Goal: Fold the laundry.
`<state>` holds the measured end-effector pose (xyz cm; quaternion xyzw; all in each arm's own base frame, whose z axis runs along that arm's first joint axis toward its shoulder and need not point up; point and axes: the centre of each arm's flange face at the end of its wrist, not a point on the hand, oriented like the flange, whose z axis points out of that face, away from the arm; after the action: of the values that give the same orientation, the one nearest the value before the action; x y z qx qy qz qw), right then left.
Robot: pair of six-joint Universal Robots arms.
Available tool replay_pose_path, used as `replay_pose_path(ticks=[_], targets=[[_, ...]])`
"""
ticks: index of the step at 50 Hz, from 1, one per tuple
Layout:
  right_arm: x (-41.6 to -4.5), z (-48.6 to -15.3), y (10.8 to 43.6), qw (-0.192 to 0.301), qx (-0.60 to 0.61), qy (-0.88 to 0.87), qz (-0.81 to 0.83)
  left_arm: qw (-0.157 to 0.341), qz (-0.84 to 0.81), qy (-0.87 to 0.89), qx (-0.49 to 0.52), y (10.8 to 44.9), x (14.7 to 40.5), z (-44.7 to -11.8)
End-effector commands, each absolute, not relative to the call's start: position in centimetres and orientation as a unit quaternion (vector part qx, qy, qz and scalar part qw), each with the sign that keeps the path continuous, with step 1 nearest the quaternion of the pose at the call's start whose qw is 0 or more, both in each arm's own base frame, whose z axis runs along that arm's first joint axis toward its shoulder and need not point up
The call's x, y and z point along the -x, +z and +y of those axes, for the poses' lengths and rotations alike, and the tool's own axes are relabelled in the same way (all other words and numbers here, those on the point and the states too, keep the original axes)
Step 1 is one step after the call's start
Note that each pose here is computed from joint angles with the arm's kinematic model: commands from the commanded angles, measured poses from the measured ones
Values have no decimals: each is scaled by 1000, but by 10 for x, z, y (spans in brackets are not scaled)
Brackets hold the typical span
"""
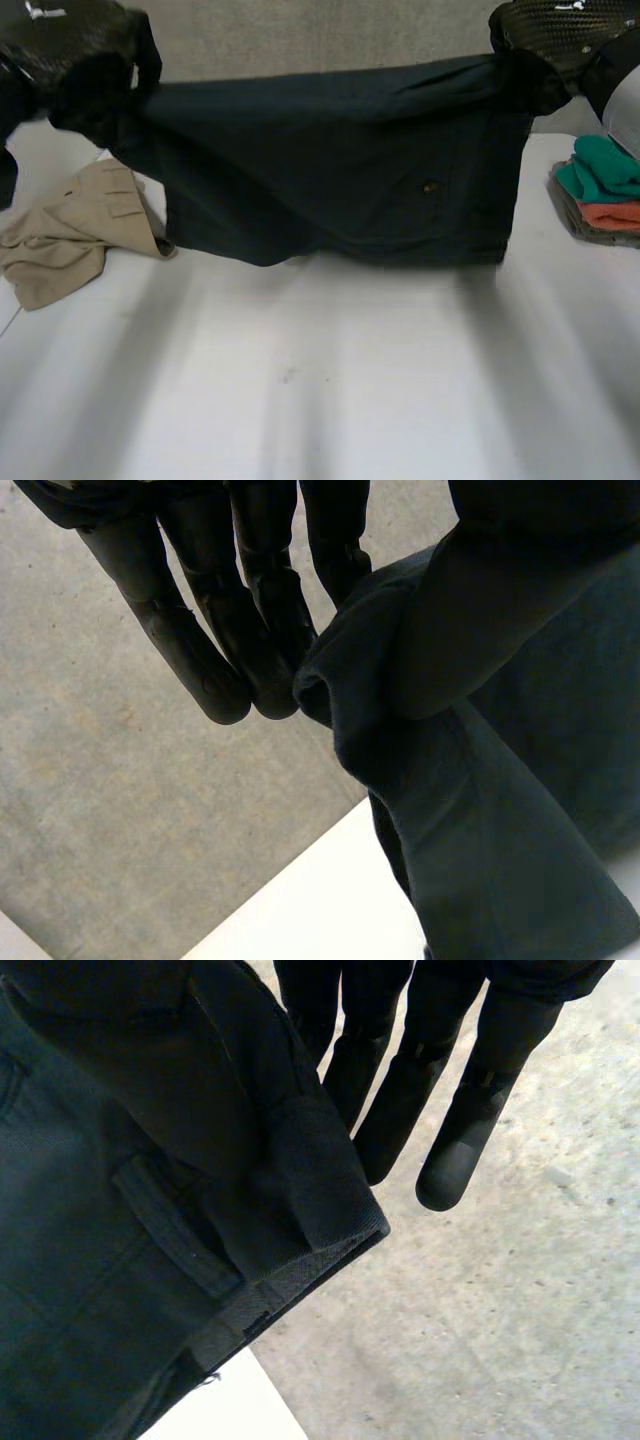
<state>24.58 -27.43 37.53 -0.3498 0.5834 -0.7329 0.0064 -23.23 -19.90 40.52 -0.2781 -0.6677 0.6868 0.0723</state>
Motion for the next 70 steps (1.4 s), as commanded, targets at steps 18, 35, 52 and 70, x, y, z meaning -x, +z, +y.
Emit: replay_pose_path(ticks=[18,35,52,70], targets=[[-298,-379,399,-52,185,-887,421,61,-501,850,151,466,264,-338],[-307,-371,384,64,199,-891,403,75,-547,820,148,421,252,-309],[-292,-335,150,19,397,-651,646,13,-744,585,324,215,275,-275],[-231,-201,186,-40,602,-402,688,-6,-762,316,566,222,240,-133]])
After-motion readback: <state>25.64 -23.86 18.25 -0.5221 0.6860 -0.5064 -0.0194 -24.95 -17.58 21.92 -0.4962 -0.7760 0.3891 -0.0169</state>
